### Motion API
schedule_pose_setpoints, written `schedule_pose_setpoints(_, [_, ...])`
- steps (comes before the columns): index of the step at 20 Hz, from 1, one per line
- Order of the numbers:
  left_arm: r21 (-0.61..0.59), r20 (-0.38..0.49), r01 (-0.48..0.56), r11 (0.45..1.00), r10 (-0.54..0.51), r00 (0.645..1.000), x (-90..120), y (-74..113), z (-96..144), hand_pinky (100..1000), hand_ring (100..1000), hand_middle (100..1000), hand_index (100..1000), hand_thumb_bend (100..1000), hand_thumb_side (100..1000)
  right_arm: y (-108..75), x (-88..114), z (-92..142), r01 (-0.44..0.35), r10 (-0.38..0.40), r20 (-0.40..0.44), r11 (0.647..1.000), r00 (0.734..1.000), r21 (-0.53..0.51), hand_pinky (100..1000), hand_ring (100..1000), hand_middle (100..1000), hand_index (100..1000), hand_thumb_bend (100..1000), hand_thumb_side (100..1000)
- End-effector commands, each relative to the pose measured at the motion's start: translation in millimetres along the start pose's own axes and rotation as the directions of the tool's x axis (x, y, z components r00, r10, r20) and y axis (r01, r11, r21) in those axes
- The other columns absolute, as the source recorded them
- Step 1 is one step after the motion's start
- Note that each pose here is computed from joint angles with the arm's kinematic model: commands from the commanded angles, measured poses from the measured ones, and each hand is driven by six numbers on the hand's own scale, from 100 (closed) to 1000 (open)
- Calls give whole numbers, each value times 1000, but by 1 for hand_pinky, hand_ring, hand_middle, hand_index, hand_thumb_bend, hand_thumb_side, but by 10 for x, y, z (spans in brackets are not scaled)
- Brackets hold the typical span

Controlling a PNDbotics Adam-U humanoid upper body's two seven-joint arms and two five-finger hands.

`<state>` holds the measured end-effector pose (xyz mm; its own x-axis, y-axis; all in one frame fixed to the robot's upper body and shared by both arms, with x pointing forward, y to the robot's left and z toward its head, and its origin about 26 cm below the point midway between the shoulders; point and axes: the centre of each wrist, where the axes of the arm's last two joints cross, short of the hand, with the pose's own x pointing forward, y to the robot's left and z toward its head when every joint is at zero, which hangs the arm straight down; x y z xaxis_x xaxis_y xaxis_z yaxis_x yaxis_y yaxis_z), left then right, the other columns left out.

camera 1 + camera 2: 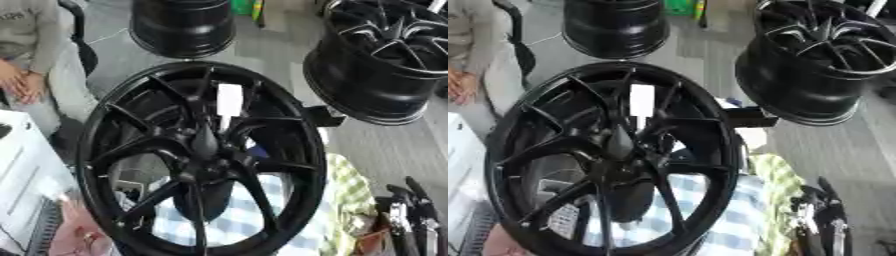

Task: Pull the pin out of the wheel hub.

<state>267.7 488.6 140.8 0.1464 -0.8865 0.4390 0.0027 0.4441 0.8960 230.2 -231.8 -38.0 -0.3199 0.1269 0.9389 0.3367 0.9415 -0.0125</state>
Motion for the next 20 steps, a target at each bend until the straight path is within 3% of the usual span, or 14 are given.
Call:
schedule_pose_setpoints(1, [51,24,7,999,-8,1000,57,127,0,853,813,825,906,563,651,-29,26,-39,-6,6,15,1000,1000,-3,573,593,671,894,100,625])
schedule_pose_setpoints(7, [121,105,-70,990,57,993,211,68,20,818,782,780,878,464,629,-25,26,-38,-3,3,16,1000,1000,-4,573,593,672,894,100,625])
schedule_pose_setpoints(12, [224,204,-222,949,177,963,372,-71,102,793,759,748,854,392,633,-23,25,-40,-2,2,16,1000,1000,-7,573,593,672,894,100,626])
schedule_pose_setpoints(16, [317,275,-411,855,331,902,518,-263,194,767,738,723,832,316,624,-18,24,-37,1,-1,15,1000,1000,-8,573,593,672,894,100,627])
schedule_pose_setpoints(20, [395,327,-581,711,482,813,659,-457,242,749,725,709,822,242,627,-13,24,-37,3,-3,14,1000,1000,-10,572,593,672,894,100,626])
